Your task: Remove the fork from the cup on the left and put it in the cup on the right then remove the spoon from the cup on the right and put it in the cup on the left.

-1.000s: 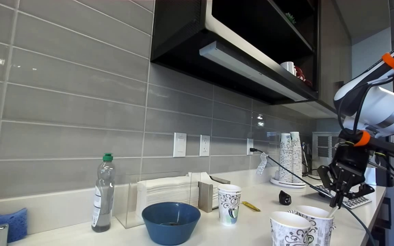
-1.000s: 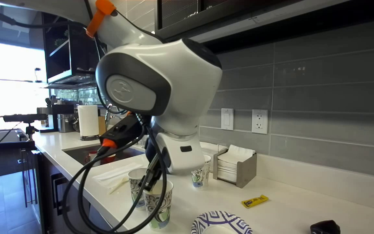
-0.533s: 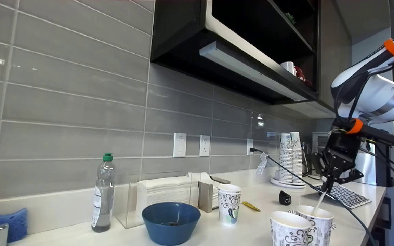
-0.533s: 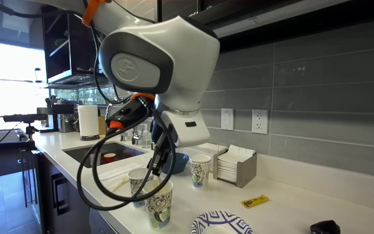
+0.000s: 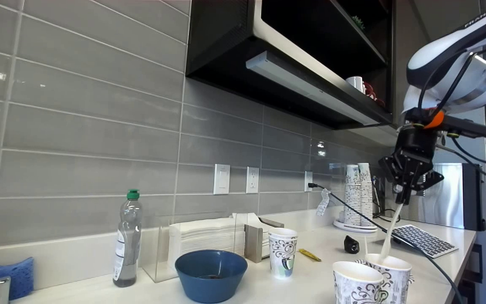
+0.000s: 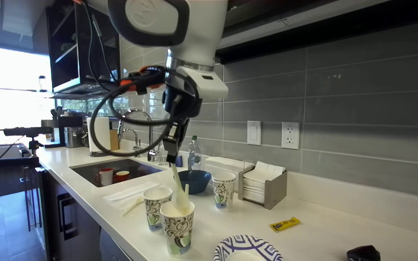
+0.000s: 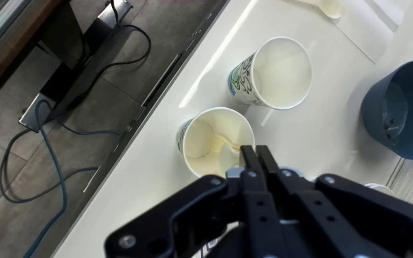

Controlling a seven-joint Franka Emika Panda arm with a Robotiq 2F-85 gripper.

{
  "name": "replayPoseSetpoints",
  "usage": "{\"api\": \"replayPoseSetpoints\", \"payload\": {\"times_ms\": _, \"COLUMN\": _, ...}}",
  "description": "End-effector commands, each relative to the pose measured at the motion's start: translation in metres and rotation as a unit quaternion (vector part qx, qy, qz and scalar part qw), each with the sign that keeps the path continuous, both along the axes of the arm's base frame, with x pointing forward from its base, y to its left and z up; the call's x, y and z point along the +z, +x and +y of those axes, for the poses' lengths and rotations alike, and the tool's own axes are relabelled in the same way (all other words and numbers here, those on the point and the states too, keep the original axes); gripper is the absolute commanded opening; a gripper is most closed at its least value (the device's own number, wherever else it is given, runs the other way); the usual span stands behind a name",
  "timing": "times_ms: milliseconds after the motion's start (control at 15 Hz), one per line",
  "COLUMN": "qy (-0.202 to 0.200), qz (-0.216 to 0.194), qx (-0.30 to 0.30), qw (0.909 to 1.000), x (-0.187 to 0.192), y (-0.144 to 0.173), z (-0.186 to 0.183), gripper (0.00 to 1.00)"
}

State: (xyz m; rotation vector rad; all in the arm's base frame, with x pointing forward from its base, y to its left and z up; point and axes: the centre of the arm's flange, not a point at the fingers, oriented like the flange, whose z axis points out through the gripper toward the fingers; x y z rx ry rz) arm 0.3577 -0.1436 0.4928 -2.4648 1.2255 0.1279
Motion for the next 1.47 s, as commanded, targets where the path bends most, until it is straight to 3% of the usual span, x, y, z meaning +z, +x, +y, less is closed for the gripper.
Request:
{"api": "replayPoseSetpoints", "payload": {"times_ms": 0, "qy": -0.037, "qz": 0.025, "qx": 0.02, "qw": 0.9988, "x": 0.059, "y": -0.005, "z": 0.022, "gripper": 0.01}}
{"api": "replayPoseSetpoints", "payload": {"times_ms": 200, "qy": -0.049, "qz": 0.03, "qx": 0.056, "qw": 0.9968, "x": 0.095, "y": -0.001, "z": 0.043, "gripper": 0.01}}
{"api": "replayPoseSetpoints", "payload": {"times_ms": 400, "qy": -0.03, "qz": 0.025, "qx": 0.123, "qw": 0.9916, "x": 0.102, "y": 0.015, "z": 0.066, "gripper": 0.01}}
{"api": "replayPoseSetpoints", "payload": {"times_ms": 1000, "qy": 0.002, "qz": 0.036, "qx": 0.267, "qw": 0.9629, "x": 0.028, "y": 0.078, "z": 0.093, "gripper": 0.01}}
{"api": "replayPoseSetpoints", "payload": {"times_ms": 1400, "qy": 0.035, "qz": 0.027, "qx": 0.326, "qw": 0.9441, "x": -0.004, "y": 0.104, "z": 0.101, "gripper": 0.01}}
